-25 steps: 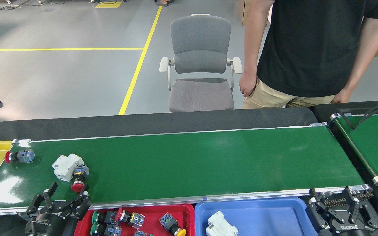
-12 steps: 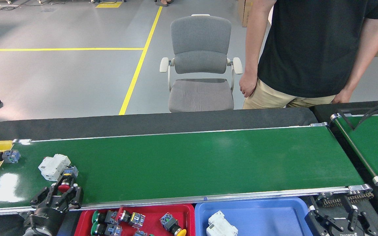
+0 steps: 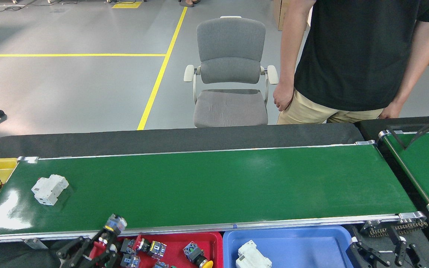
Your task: Pick switch part from conveyor to tray
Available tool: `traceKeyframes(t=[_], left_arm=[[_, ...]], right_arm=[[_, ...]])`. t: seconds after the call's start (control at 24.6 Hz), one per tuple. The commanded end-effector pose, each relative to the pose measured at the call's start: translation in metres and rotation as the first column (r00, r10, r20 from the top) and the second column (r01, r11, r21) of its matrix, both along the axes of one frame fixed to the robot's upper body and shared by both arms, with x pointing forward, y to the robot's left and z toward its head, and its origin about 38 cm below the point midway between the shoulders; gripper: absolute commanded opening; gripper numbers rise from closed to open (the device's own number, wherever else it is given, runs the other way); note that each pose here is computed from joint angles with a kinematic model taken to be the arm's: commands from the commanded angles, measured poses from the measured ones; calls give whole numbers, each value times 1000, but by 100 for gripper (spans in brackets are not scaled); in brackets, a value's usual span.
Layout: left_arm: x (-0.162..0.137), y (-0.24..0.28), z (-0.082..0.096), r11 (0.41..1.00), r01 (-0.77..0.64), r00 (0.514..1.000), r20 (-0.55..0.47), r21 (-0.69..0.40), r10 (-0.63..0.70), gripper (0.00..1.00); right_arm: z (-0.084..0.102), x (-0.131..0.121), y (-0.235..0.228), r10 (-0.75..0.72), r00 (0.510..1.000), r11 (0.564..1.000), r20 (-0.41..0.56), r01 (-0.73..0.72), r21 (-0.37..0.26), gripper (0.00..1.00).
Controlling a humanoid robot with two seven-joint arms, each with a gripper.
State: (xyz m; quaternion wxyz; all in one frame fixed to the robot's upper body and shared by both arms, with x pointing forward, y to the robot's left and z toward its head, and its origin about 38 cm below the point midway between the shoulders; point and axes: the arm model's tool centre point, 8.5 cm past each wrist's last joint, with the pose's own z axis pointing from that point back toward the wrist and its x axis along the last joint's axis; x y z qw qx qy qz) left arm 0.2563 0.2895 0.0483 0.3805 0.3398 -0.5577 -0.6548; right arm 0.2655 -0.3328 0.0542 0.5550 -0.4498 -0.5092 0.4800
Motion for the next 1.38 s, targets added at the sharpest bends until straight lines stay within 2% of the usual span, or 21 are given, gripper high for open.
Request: traceKeyframes(t=[0.0, 0.16, 0.33, 0.37, 0.45, 0.49, 0.57, 0.77, 1.02, 1.34], left_arm=[[-2, -4, 5, 1000, 21, 1000, 17, -10, -21, 100], [-13, -4, -2, 1000, 10, 1000, -8, -24, -11, 100], [-16, 12, 0, 995, -90, 996, 8, -50, 90, 100], [-14, 29, 3, 980, -192, 981, 23, -40, 193, 100], [-12, 72, 8, 905, -425, 904, 48, -2, 424, 100], [-16, 88, 9, 874, -486, 873, 54, 11, 485, 100], [-25, 105, 9, 848, -530, 847, 54, 24, 528, 100], [-26, 108, 6, 844, -537, 843, 47, 22, 535, 100], [-14, 88, 3, 876, -482, 875, 37, 6, 482, 100], [-13, 92, 5, 880, -475, 880, 44, 23, 474, 100]], right_arm=[[7, 2, -1, -1, 1000, 1000, 21, 1, -5, 99], [7, 2, -2, -12, 1000, 1000, 19, 12, -4, 99], [8, 4, -4, -39, 999, 999, 22, 39, -7, 98], [9, 5, -4, -42, 999, 999, 23, 42, -8, 98], [9, 7, -3, -40, 999, 999, 27, 41, -6, 98], [9, 7, -3, -41, 999, 999, 27, 41, -5, 98], [9, 6, -2, -42, 999, 999, 27, 42, -2, 98], [10, 8, -2, -42, 999, 999, 31, 42, -2, 98], [14, 12, -1, -37, 998, 999, 45, 38, -4, 98], [18, 17, 0, -33, 998, 999, 61, 34, -2, 98]])
